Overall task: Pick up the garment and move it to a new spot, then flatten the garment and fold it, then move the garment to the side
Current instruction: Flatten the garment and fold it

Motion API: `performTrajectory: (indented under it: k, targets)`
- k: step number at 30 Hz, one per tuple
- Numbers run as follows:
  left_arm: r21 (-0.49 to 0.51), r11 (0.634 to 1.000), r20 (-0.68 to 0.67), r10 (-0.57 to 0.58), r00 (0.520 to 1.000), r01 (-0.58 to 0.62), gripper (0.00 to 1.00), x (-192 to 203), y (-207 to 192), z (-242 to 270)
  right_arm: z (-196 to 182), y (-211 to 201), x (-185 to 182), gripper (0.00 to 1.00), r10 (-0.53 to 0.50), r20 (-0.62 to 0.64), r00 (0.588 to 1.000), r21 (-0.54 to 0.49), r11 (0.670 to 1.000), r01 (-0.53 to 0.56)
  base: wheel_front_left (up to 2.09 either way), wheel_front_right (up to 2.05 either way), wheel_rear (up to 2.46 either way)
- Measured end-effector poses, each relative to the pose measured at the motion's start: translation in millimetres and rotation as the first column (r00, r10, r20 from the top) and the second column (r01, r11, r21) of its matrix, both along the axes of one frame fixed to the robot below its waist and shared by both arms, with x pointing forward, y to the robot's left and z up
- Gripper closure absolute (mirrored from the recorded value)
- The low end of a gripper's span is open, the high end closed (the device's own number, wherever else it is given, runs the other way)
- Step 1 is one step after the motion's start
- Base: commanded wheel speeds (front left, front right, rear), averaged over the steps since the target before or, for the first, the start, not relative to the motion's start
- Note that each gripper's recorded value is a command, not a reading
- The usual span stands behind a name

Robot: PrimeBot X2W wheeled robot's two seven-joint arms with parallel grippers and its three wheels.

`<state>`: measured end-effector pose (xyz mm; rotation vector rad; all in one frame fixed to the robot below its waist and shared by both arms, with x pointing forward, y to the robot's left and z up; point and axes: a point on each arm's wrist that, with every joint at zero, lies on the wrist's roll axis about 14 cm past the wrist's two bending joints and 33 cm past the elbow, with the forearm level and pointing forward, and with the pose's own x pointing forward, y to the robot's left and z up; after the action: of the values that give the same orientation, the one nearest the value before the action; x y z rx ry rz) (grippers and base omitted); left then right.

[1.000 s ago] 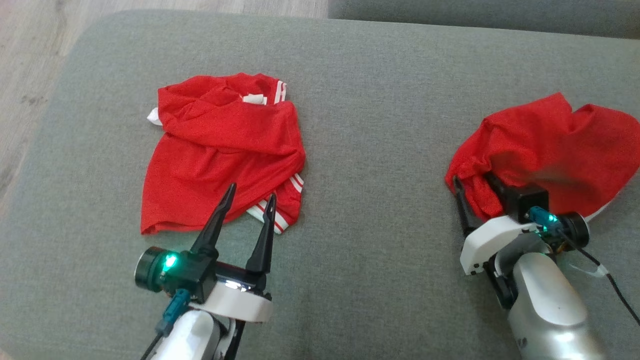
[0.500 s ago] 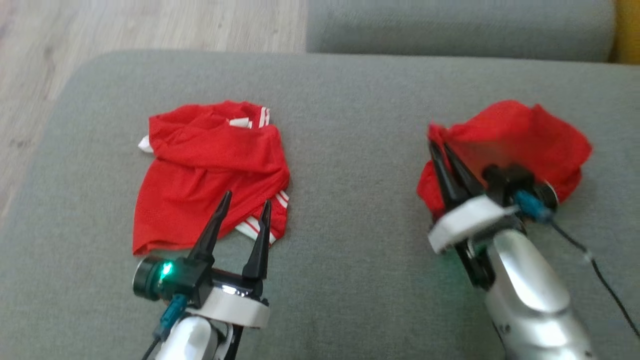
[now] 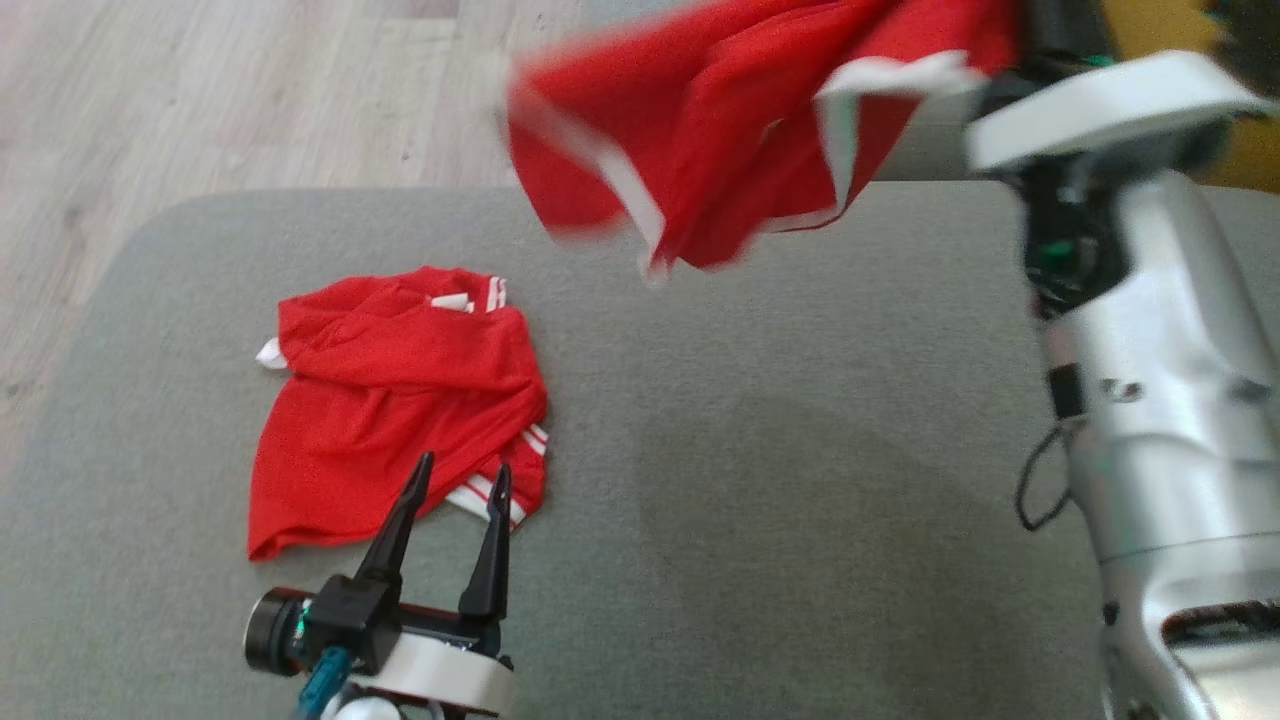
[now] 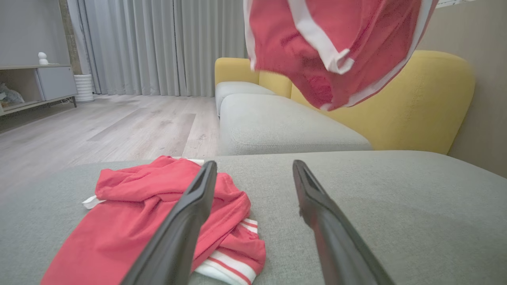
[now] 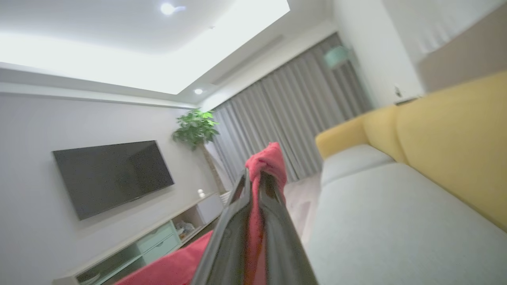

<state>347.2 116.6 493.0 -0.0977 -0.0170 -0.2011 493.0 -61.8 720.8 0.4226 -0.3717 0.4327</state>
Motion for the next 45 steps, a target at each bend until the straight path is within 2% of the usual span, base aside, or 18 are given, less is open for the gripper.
performTrajectory:
  k: [3, 5, 7, 9, 10, 11, 12, 13, 14, 16, 19, 23, 26, 28, 30, 31, 35, 45]
  targets:
    - [-0.001, 1.0, 0.011, -0.01, 1.0, 0.01, 0.0, -0.7, -2.6, 3.3, -37.4, -52.4, 13.2, 1.0, -0.112, -0.159, 0.981, 0.073, 0.989, 0.125, 0.0, 0.0, 0.0]
    - [0.004, 1.0, 0.012, -0.022, 1.0, 0.022, 0.0, -1.0, -6.4, 2.9, -89.9, -83.1, 13.8, 1.0, -0.178, -0.313, 0.933, 0.072, 0.975, 0.21, 0.0, 0.0, 0.0]
    - [0.002, 0.999, 0.009, -0.037, 0.999, 0.037, 0.0, 0.4, -9.5, 2.1, -165.8, -107.2, 2.6, 1.0, -0.23, -0.5, 0.835, 0.026, 0.96, 0.28, 0.0, 0.0, 0.0]
    - [0.001, 0.999, -0.001, -0.043, 0.999, 0.043, 0.0, 2.6, -11.5, -0.9, -242.8, -124.5, -24.3, 1.0, -0.284, -0.651, 0.704, -0.075, 0.947, 0.312, 0.0, 0.0, 0.0]
    - [0.003, 0.999, -0.006, -0.048, 0.999, 0.048, 0.0, 3.8, -12.9, -2.6, -277.6, -133.7, -42.6, 0.7, -0.317, -0.707, 0.633, -0.137, 0.939, 0.317, 0.0, 0.0, 0.0]
    - [0.005, 0.998, -0.009, -0.058, 0.998, 0.058, 0.0, 4.4, -15.0, -4.2, -302.2, -142.3, -58.2, 0.02, -0.338, -0.746, 0.575, -0.163, 0.928, 0.334, 0.0, 0.0, 0.0]
    - [0.008, 0.998, -0.015, -0.062, 0.998, 0.062, 0.0, 4.9, -16.0, -6.2, -318.8, -151.6, -70.0, 0.0, -0.362, -0.765, 0.533, -0.194, 0.918, 0.345, 0.0, 0.0, 0.0]
    - [0.009, 0.998, -0.021, -0.067, 0.998, 0.067, 0.0, 5.3, -17.0, -8.2, -324.9, -160.7, -74.7, 0.0, -0.39, -0.762, 0.517, -0.217, 0.906, 0.363, 0.0, 0.0, 0.0]
    - [0.007, 0.997, -0.025, -0.071, 0.997, 0.071, 0.0, 6.3, -17.5, -9.3, -324.1, -170.0, -74.4, 0.0, -0.417, -0.748, 0.517, -0.23, 0.893, 0.388, 0.0, 0.0, 0.0]
    - [0.007, 0.997, -0.026, -0.073, 0.997, 0.073, 0.0, 8.7, -18.2, -9.7, -310.3, -180.5, -63.5, 0.0, -0.454, -0.706, 0.543, -0.234, 0.874, 0.425, 0.0, 0.0, 0.0]
    - [0.008, 0.997, -0.021, -0.079, 0.997, 0.079, 0.0, 11.5, -20.1, -8.2, -269.9, -177.3, -35.8, 0.0, -0.485, -0.6, 0.636, -0.239, 0.868, 0.436, 0.0, 0.0, 0.0]
    - [0.008, 0.996, -0.009, -0.084, 0.996, 0.084, 0.0, 11.9, -22.0, -4.4, -213.2, -158.3, -13.2, 0.0, -0.485, -0.421, 0.766, -0.273, 0.874, 0.403, 0.0, 0.0, 0.0]
    - [0.003, 0.996, 0.005, -0.087, 0.996, 0.087, 0.0, 11.9, -24.3, 0.4, -185.8, -127.9, -13.4, 0.0, -0.416, -0.31, 0.855, -0.289, 0.898, 0.332, 0.0, 0.0, 0.0]
    - [0.003, 0.996, 0.012, -0.09, 0.996, 0.09, 0.0, 12.4, -25.9, 2.7, -178.3, -106.3, -25.2, 0.0, -0.361, -0.253, 0.898, -0.293, 0.913, 0.284, 0.0, 0.0, 0.0]
    - [0.003, 0.996, 0.02, -0.093, 0.996, 0.092, 0.0, 12.9, -27.0, 5.1, -188.0, -91.5, -45.7, 0.0, -0.319, -0.245, 0.916, -0.303, 0.922, 0.24, 0.0, 0.0, 0.0]
    - [0.0, 0.996, 0.028, -0.093, 0.995, 0.093, 0.0, 13.6, -27.7, 7.8, -209.4, -82.0, -70.1, 0.0, -0.29, -0.276, 0.916, -0.316, 0.928, 0.199, 0.0, 0.0, 0.0]
    - [-0.007, 0.996, 0.03, -0.091, 0.995, 0.091, 0.0, 14.2, -28.9, 8.8, -239.1, -76.5, -104.1, 0.0, -0.275, -0.328, 0.904, -0.34, 0.927, 0.159, 0.0, 0.0, 0.0]
    - [-0.008, 0.996, 0.004, -0.094, 0.996, 0.094, 0.0, 16.7, -28.5, -0.5, -239.2, -62.8, -102.3, 0.0, -0.24, -0.316, 0.918, -0.345, 0.93, 0.124, 0.0, 0.0, 0.0]
